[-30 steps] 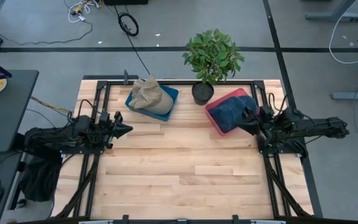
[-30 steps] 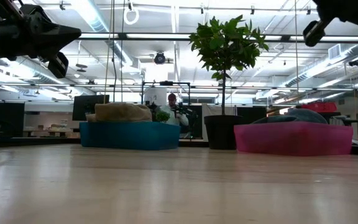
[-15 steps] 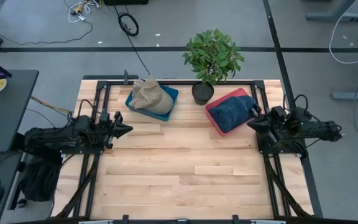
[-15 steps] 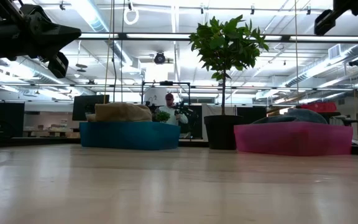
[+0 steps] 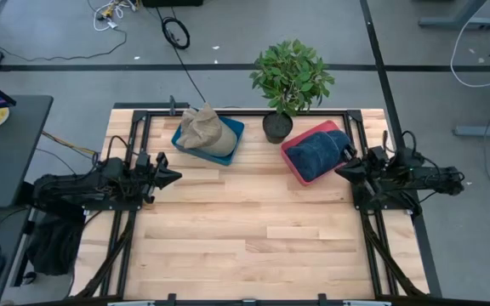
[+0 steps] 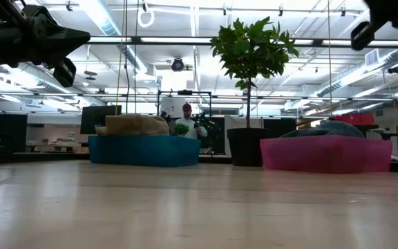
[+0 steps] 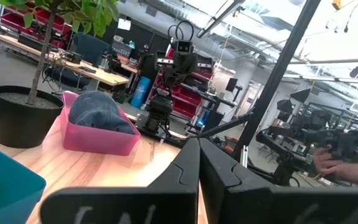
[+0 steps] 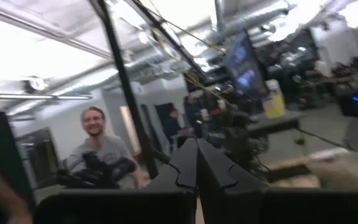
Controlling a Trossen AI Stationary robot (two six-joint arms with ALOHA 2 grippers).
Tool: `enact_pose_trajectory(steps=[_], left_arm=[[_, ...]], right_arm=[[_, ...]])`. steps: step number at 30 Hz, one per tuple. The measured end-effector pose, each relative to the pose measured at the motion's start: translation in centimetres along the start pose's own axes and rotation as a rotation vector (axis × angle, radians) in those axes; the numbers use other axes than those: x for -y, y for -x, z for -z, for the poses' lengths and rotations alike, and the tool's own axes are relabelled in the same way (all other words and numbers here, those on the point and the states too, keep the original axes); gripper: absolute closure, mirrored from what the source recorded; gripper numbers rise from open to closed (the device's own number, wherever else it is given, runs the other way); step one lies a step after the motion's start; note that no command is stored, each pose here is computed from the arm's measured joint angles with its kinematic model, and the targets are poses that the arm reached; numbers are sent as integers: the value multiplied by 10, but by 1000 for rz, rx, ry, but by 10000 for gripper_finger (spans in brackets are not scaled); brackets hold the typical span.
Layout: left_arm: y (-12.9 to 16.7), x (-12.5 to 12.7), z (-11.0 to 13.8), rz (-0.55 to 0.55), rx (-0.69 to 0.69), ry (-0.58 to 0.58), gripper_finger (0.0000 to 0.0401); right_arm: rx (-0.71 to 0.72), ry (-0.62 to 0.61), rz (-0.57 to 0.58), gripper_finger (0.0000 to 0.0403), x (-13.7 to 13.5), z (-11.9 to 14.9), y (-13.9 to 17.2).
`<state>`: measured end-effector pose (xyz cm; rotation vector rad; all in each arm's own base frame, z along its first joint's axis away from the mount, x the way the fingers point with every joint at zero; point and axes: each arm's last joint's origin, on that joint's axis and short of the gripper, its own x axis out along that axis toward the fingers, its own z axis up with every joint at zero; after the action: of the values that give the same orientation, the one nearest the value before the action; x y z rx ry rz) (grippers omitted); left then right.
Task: Pick & Place hat
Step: Return to Home Position
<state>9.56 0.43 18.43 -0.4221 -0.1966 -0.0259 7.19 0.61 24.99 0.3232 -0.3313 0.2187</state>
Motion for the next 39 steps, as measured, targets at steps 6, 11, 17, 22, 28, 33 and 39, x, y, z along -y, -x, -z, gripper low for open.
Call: enact_pose_trajectory(steps=[6, 11, 17, 22, 28, 33, 39], left_arm=[[0, 0, 0, 0, 0, 0, 398], [0, 0, 0, 0, 0, 0, 398], [0, 0, 0, 0, 0, 0, 398], [0, 0, 0, 0, 0, 0, 398], [0, 0, 0, 0, 0, 0, 398], [0, 0, 0, 0, 0, 0, 398], [0, 0, 0, 0, 0, 0, 398]], right_arm=[[-8, 11, 77, 398, 10, 22, -1], [25, 1, 31, 400, 15, 38, -1], [13, 16, 27, 400, 16, 43, 0], [-35, 35, 57, 400, 19, 47, 0], [-82, 28, 103, 400, 23, 52, 1], [-99, 7, 119, 400, 27, 58, 2], [-147, -31, 150, 400, 29, 64, 3]])
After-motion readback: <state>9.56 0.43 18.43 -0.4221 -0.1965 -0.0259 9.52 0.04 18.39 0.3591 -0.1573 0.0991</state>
